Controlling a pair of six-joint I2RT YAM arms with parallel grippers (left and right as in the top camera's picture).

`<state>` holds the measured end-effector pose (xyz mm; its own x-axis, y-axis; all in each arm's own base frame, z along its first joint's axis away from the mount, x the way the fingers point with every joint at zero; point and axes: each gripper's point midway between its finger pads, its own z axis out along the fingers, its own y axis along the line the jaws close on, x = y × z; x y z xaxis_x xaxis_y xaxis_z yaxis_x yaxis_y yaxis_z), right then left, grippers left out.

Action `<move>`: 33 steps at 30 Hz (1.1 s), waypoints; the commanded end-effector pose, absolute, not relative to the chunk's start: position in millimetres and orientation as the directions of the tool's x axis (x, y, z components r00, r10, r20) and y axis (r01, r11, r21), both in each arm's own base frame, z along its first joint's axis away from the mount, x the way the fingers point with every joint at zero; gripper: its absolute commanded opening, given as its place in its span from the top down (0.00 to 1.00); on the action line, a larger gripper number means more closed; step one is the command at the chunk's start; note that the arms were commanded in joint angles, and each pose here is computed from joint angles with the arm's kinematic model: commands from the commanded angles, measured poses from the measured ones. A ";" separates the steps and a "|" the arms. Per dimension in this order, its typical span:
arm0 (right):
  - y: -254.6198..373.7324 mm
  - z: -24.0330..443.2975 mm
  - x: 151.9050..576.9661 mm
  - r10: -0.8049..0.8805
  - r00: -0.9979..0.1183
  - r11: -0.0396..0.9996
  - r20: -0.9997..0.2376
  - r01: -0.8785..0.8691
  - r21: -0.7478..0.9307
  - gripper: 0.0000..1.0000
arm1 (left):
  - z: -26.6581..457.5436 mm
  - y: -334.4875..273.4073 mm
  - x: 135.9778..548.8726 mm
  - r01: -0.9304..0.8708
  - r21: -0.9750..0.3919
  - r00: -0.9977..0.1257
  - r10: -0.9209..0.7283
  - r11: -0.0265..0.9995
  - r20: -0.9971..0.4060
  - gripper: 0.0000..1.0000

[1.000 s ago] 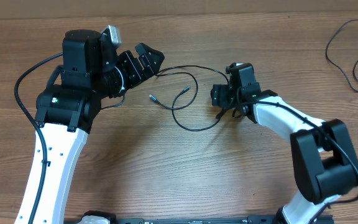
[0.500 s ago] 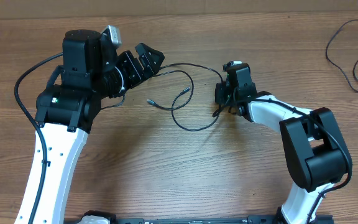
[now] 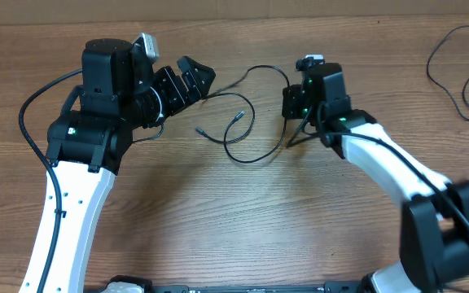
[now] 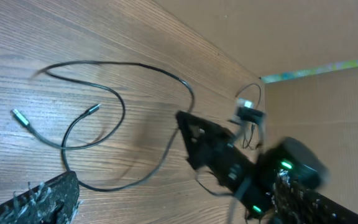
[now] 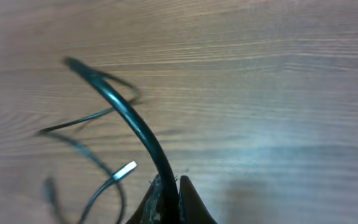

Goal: Untangle cables
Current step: 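Lower the right gripper onto the center black cable and grasp it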

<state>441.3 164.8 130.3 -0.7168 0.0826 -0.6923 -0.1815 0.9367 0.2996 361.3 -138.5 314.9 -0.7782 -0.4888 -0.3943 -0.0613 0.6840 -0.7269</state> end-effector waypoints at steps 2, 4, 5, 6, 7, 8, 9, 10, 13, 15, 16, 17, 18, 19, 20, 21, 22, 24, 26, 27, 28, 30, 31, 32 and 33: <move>163.5 160.7 421.5 0.125 -0.735 0.925 -0.666 -0.157 0.347 0.95 | 321.3 -140.8 362.1 -0.028 -0.720 -0.774 -0.471 0.694 -0.423 0.00; 159.3 148.9 409.9 0.112 -0.778 0.932 -0.618 -0.132 0.336 0.68 | 321.5 -140.8 362.2 -0.028 -0.720 -0.774 -0.471 0.694 -0.423 0.00; 157.8 143.3 405.6 0.107 -0.794 0.936 -0.598 -0.123 0.331 0.47 | 321.4 -140.9 362.2 -0.028 -0.720 -0.774 -0.471 0.694 -0.423 0.00; 156.4 137.9 401.3 0.102 -0.809 0.938 -0.578 -0.115 0.326 0.34 | 321.5 -140.8 362.2 -0.028 -0.720 -0.774 -0.471 0.694 -0.423 0.01; 155.1 134.4 397.5 0.099 -0.821 0.940 -0.562 -0.108 0.322 0.11 | 321.5 -140.8 362.2 -0.028 -0.720 -0.774 -0.471 0.694 -0.423 0.00; 154.2 132.0 394.8 0.097 -0.829 0.942 -0.550 -0.102 0.320 0.00 | 321.5 -140.8 362.2 -0.028 -0.720 -0.774 -0.471 0.694 -0.423 0.00; 153.1 129.5 391.8 0.115 -0.840 0.941 -0.531 -0.078 0.328 0.00 | 321.6 -140.9 362.2 -0.028 -0.720 -0.774 -0.471 0.693 -0.423 0.00; 152.5 127.7 389.6 0.151 -0.848 0.937 -0.508 -0.041 0.346 0.00 | 321.5 -140.8 362.2 -0.028 -0.720 -0.774 -0.471 0.694 -0.423 0.00; 149.6 120.7 380.3 0.323 -0.859 0.897 -0.397 0.144 0.418 0.00 | 321.6 -140.9 362.2 -0.028 -0.720 -0.774 -0.471 0.693 -0.423 0.00; 149.5 116.7 374.0 0.452 -0.837 0.841 -0.308 0.285 0.460 0.00 | 321.6 -140.9 362.2 -0.028 -0.720 -0.774 -0.470 0.694 -0.424 0.00; 150.9 115.4 372.2 0.477 -0.830 0.827 -0.288 0.313 0.468 0.00 | 321.3 -140.8 362.1 -0.028 -0.720 -0.774 -0.471 0.694 -0.423 0.00; 153.9 114.4 370.3 0.488 -0.828 0.819 -0.277 0.325 0.473 0.00 | 321.6 -140.8 362.2 -0.028 -0.720 -0.774 -0.471 0.694 -0.423 0.00; 158.3 113.8 368.5 0.488 -0.830 0.817 -0.269 0.326 0.476 0.00 | 321.3 -140.8 362.1 -0.028 -0.720 -0.774 -0.470 0.694 -0.423 0.00; 165.6 114.0 365.2 0.486 -0.837 0.811 -0.253 0.323 0.487 0.00 | 321.5 -140.8 362.2 -0.028 -0.720 -0.774 -0.471 0.694 -0.423 0.00; 172.3 114.0 361.4 0.468 -0.850 0.814 -0.243 0.307 0.494 0.00 | 321.5 -140.8 362.2 -0.028 -0.720 -0.774 -0.471 0.694 -0.423 0.00; 180.2 113.5 356.0 0.446 -0.865 0.818 -0.232 0.289 0.497 0.00 | 321.3 -140.8 362.2 -0.029 -0.720 -0.774 -0.471 0.694 -0.423 0.01; 184.3 112.8 353.4 0.432 -0.871 0.825 -0.235 0.277 0.492 0.00 | 321.5 -140.8 362.2 -0.028 -0.720 -0.774 -0.471 0.694 -0.423 0.01; 194.5 113.5 358.1 0.342 -0.885 0.866 -0.315 0.167 0.471 0.03 | 321.5 -140.8 362.2 -0.028 -0.720 -0.774 -0.471 0.694 -0.423 0.01; 193.8 107.0 362.3 0.271 -0.878 0.915 -0.393 0.109 0.388 0.00 | 321.5 -140.8 362.2 -0.028 -0.720 -0.774 -0.471 0.694 -0.423 0.00; 186.0 100.5 364.4 0.300 -0.861 0.927 -0.411 0.161 0.340 0.00 | 321.6 -140.8 362.2 -0.028 -0.720 -0.774 -0.471 0.694 -0.424 0.00; 179.5 94.4 366.6 0.320 -0.846 0.933 -0.427 0.201 0.299 0.00 | 321.5 -140.8 362.2 -0.028 -0.720 -0.774 -0.471 0.694 -0.423 0.00; 170.5 81.8 371.4 0.345 -0.823 0.935 -0.452 0.260 0.241 0.01 | 321.5 -140.8 362.2 -0.028 -0.720 -0.774 -0.471 0.694 -0.423 0.00; 167.2 75.5 375.0 0.356 -0.812 0.933 -0.462 0.283 0.223 0.03 | 321.5 -140.8 362.2 -0.028 -0.720 -0.774 -0.471 0.694 -0.423 0.01; 165.5 70.3 378.2 0.356 -0.808 0.934 -0.470 0.290 0.209 0.07 | 321.6 -140.9 362.2 -0.028 -0.720 -0.774 -0.471 0.693 -0.423 0.00; 164.1 63.5 382.4 0.355 -0.802 0.935 -0.480 0.298 0.195 0.09 | 321.5 -140.8 362.2 -0.028 -0.720 -0.774 -0.471 0.694 -0.423 0.00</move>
